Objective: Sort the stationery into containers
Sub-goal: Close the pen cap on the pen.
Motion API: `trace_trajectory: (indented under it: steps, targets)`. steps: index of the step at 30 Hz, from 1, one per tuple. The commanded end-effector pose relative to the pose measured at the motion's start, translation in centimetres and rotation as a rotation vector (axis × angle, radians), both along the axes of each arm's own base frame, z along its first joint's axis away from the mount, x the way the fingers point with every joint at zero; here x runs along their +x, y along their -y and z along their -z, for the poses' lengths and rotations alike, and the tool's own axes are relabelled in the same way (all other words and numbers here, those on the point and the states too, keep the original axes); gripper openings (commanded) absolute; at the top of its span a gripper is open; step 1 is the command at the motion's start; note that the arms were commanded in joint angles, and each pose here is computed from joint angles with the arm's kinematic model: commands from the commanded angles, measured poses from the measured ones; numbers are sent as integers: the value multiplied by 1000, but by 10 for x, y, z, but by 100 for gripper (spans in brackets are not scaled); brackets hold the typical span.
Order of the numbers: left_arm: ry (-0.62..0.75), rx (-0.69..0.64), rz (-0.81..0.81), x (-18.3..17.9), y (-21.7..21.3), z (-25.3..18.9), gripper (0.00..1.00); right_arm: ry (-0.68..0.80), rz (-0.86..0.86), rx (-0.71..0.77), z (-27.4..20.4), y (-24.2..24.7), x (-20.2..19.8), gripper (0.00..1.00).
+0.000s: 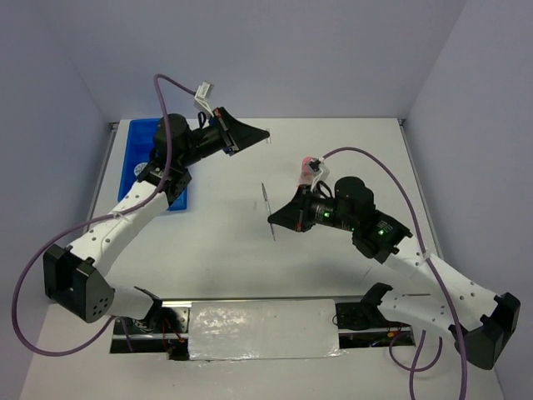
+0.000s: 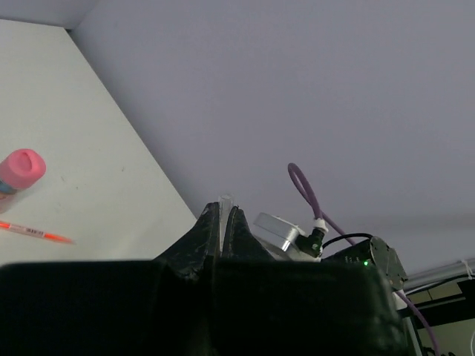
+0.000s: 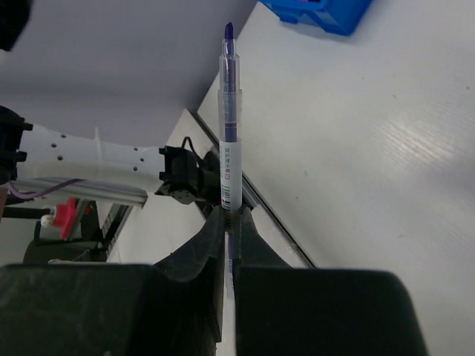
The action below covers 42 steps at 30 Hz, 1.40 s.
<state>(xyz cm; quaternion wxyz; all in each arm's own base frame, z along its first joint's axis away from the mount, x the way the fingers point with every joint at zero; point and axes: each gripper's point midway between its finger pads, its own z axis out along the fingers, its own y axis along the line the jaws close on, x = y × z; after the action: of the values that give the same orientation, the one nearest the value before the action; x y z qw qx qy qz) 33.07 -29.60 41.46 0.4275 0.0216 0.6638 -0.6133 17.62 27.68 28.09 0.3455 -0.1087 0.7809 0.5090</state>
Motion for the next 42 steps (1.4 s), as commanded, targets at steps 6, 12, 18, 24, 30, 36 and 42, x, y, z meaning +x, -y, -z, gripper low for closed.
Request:
trace_trajectory:
  steps: [6,12,18,24,30,36,42]
  targets:
    - [126,-90,8,-34,-20,-38,0,228,-6,152,-74,-10,10,0]
    - [101,-77,-1,-37,-23,-32,0,257,-7,97,-69,-8,13,0]
    - [103,-41,-6,-40,-25,-27,0,293,-11,91,-81,-8,14,0]
    - [92,-46,13,-43,-23,-19,0,301,11,68,-79,-4,17,0]
    - [96,-66,38,-47,-22,-20,0,292,27,63,-76,-3,19,0]
    - [99,-74,41,-51,-24,-23,0,296,37,52,-76,-2,21,0]
    - [108,-80,59,-55,-23,-24,0,290,37,56,-77,-2,21,0]
